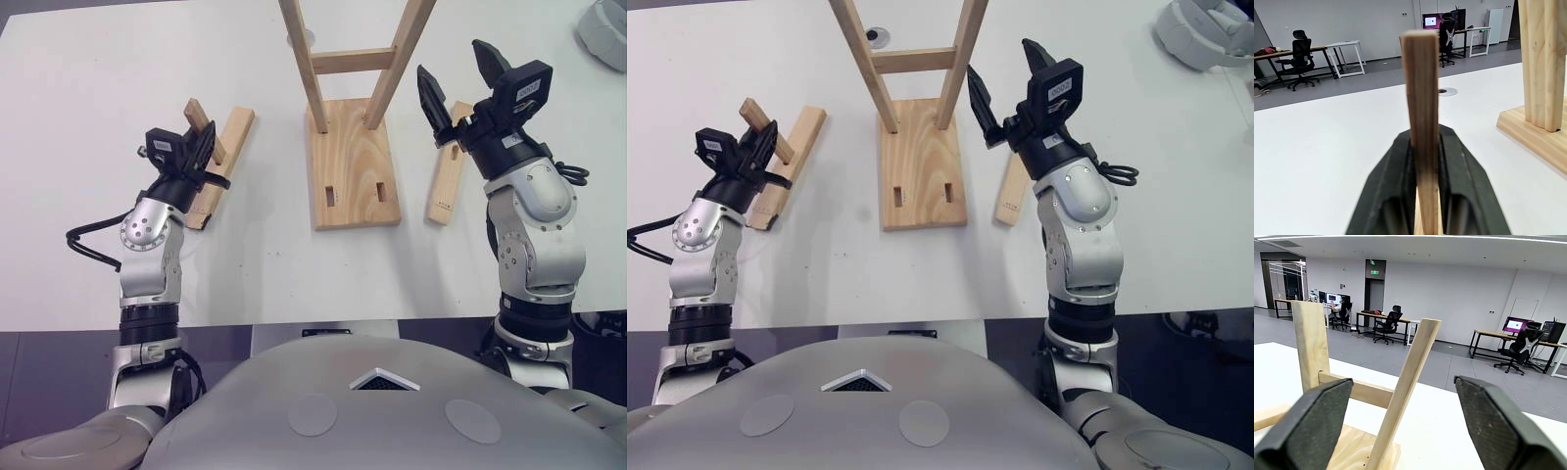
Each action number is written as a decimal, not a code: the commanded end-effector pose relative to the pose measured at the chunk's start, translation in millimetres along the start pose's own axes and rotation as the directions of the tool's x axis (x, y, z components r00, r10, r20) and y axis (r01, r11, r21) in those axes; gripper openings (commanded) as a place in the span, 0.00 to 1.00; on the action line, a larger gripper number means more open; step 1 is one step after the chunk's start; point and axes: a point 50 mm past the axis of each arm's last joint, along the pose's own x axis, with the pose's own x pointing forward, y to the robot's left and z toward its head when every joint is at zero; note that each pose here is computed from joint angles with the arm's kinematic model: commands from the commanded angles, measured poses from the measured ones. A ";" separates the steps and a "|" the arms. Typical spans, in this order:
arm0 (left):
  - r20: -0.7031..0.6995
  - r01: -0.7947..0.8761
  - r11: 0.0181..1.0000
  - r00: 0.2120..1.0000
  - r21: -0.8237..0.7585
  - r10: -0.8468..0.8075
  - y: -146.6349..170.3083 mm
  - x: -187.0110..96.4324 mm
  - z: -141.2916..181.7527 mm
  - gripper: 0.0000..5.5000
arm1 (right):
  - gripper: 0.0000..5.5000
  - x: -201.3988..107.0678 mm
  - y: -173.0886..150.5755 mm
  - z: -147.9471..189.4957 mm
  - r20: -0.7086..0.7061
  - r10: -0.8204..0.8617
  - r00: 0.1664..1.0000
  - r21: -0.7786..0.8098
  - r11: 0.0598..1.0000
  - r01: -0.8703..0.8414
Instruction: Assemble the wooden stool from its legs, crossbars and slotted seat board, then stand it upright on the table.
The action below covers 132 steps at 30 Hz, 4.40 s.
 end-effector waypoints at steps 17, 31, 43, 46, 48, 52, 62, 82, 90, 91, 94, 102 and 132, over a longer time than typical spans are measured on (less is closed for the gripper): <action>-0.319 -0.065 0.994 0.947 -0.084 0.035 -4.3 -29.8 -69.7 0.07 | 0.70 8.2 -6.6 4.5 0.017 0.018 1.000 -0.022 1.000 -0.017; -0.373 -0.102 0.986 0.927 -0.136 0.044 -3.4 -43.1 -89.4 0.07 | 0.70 12.6 -9.6 4.1 0.009 0.039 0.999 -0.040 0.998 -0.039; -0.378 -0.132 0.974 0.924 -0.183 0.054 -7.6 -51.6 -100.2 0.07 | 0.70 14.2 -10.7 2.7 -0.006 0.052 0.999 -0.048 0.997 -0.053; -0.331 -0.157 0.971 0.939 -0.181 0.090 -2.1 -46.0 -89.0 0.07 | 0.70 14.1 -10.6 2.5 -0.006 0.051 0.999 -0.047 0.998 -0.052; -0.300 -0.174 0.972 0.947 -0.161 0.119 3.4 -40.7 -78.5 0.07 | 0.70 13.7 -10.3 2.0 -0.006 0.049 0.999 -0.047 0.998 -0.050; -0.204 -0.157 0.981 0.970 -0.119 0.130 11.9 -29.4 -51.8 0.07 | 0.70 13.9 -9.5 2.3 -0.001 0.045 0.999 -0.047 0.998 -0.045; -0.091 -0.148 0.986 0.986 -0.072 0.142 20.8 -21.2 -12.3 0.16 | 0.70 14.1 -6.7 1.3 0.002 0.053 0.999 -0.042 0.998 -0.053; -0.345 -0.031 0.999 0.938 -0.022 0.021 19.1 -52.4 5.2 0.71 | 0.70 3.5 -4.9 -1.7 -0.007 0.007 1.000 -0.036 0.999 -0.008; -0.452 -0.030 0.998 0.892 -0.064 -0.002 8.5 -43.7 0.0 0.71 | 0.70 1.3 -3.2 -2.9 -0.009 -0.007 1.000 -0.031 1.000 0.007; -0.476 -0.034 0.998 0.879 -0.060 0.002 8.0 -44.9 -2.5 0.71 | 0.70 0.9 -3.1 -3.0 -0.009 -0.010 1.000 -0.029 1.000 0.010; -0.534 -0.053 0.998 0.845 -0.033 0.027 11.5 -48.1 -9.4 0.66 | 0.70 0.1 -2.7 -3.5 -0.010 -0.019 1.000 -0.027 0.999 0.019; -0.577 -0.039 0.998 0.814 0.058 0.065 18.4 -51.6 -12.2 0.41 | 0.70 -0.8 -3.8 -4.0 -0.010 -0.036 0.999 -0.027 0.999 0.036; 0.334 0.363 0.914 0.851 0.182 -0.405 -75.0 7.9 171.6 0.37 | 0.70 47.6 6.0 125.7 0.372 0.182 0.910 0.750 0.519 -0.410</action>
